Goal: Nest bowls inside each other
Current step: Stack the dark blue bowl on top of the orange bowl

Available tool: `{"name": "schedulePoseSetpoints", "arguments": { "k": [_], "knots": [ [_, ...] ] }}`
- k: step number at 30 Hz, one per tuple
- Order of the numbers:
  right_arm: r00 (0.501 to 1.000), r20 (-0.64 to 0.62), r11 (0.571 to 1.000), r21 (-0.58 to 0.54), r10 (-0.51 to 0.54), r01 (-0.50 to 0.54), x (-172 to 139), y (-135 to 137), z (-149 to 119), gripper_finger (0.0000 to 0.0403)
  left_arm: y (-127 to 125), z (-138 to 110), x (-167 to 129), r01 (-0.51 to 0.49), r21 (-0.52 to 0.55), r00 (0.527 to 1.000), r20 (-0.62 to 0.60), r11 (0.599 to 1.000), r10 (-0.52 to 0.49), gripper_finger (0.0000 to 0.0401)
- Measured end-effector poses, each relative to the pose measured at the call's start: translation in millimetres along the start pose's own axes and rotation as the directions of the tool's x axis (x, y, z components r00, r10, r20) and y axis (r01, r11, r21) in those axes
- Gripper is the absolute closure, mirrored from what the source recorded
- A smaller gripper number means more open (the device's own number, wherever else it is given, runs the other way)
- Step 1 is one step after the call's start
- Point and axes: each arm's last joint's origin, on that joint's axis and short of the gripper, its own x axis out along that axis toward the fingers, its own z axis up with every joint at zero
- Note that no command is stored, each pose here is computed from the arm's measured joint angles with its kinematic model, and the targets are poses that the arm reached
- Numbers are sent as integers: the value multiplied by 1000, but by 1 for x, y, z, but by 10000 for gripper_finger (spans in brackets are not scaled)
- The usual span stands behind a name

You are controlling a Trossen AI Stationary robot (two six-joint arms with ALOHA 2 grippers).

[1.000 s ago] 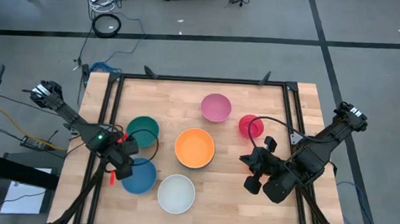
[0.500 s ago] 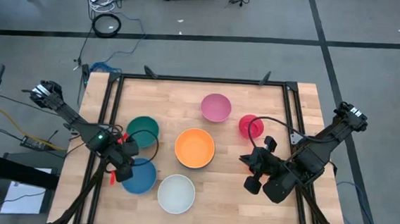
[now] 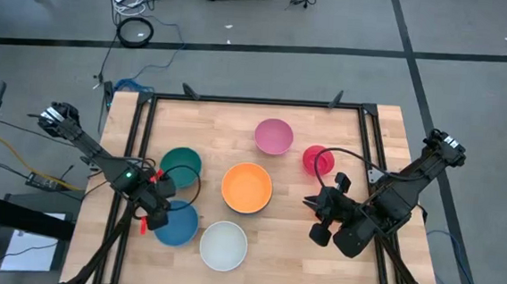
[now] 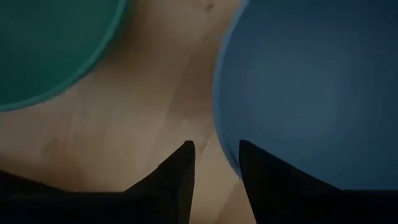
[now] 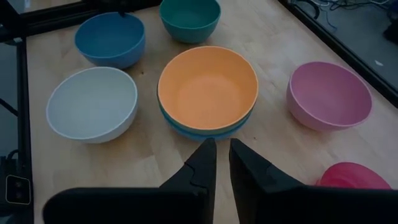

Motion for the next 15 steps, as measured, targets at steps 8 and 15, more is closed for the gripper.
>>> {"name": "schedulePoseSetpoints", "arguments": {
  "k": [8,15],
  "knots": [
    [1000,0,1000,1,0,0,0,0,0,369,-3,3,0,12,-6,998,62,1000,-12,267],
    [1000,-1,1000,1,1,-1,0,0,0,369,-3,4,0,2,-17,997,82,1000,-1,267]
  ]
}}
